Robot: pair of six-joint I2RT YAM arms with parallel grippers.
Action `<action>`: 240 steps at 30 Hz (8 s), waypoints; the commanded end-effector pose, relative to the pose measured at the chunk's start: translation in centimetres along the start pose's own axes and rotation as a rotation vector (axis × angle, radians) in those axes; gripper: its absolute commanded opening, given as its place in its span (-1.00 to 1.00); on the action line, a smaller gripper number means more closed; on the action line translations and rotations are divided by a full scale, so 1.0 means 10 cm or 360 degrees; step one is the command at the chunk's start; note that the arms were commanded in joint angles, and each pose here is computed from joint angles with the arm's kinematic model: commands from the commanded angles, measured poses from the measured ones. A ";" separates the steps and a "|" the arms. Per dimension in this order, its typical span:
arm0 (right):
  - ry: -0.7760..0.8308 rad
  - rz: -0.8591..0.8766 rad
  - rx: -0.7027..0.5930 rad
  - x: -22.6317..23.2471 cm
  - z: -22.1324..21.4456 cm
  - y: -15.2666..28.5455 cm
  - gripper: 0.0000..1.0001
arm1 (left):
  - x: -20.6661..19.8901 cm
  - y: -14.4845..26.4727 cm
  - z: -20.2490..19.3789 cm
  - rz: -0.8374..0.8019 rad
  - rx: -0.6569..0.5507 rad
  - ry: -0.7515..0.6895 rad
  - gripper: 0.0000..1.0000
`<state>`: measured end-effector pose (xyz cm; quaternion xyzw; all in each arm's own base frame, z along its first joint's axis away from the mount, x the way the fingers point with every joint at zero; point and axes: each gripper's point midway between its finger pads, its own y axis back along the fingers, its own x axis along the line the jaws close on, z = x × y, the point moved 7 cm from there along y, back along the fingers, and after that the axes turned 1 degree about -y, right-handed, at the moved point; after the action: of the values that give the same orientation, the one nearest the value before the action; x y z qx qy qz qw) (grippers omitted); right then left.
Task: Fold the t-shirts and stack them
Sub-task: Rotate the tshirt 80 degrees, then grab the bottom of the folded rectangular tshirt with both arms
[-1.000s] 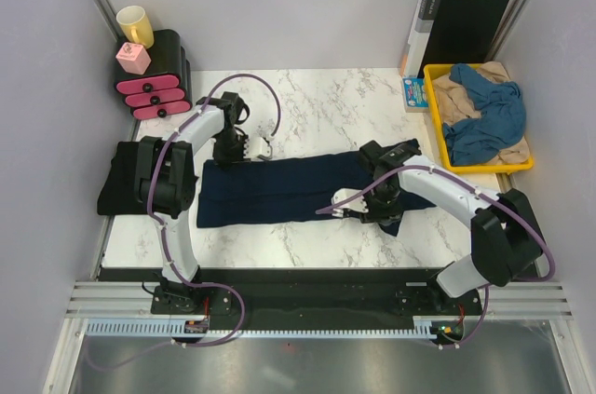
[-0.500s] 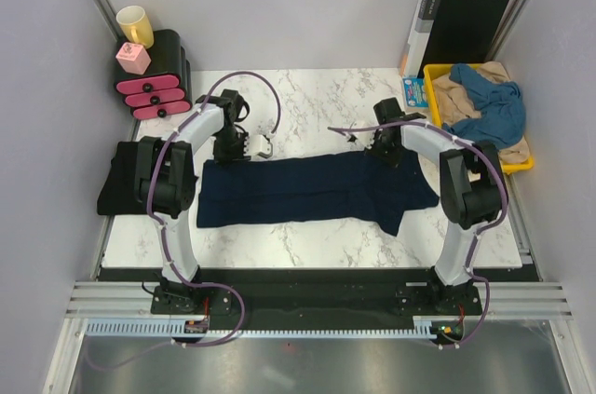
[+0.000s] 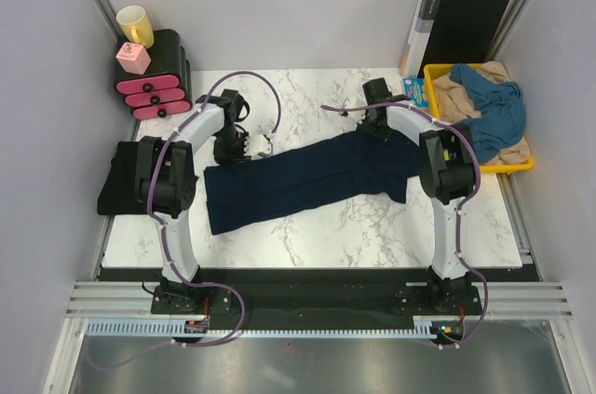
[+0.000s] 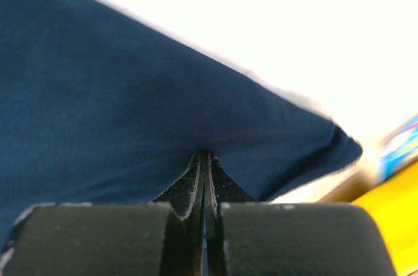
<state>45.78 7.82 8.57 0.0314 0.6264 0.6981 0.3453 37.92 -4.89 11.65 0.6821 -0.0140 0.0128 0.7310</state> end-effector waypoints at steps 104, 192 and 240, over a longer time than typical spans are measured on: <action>-0.0531 0.0080 -0.0620 -0.20 0.98 0.36 -1.00 | -0.61 0.97 0.87 0.0376 -0.0561 -0.0037 -0.96; 0.1664 0.0031 -0.0916 1.95 -0.92 1.81 0.55 | -2.19 -0.02 0.93 0.1094 -0.1316 -0.1711 0.14; 0.2101 0.0070 -0.1409 3.06 -0.74 1.11 -0.13 | -2.03 -0.52 1.13 0.0834 -0.1349 -0.2064 0.39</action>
<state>15.55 18.26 7.05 -0.5627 0.3512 0.7408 -0.1062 17.99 -16.34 7.04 0.2043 -0.5249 -0.1740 0.8077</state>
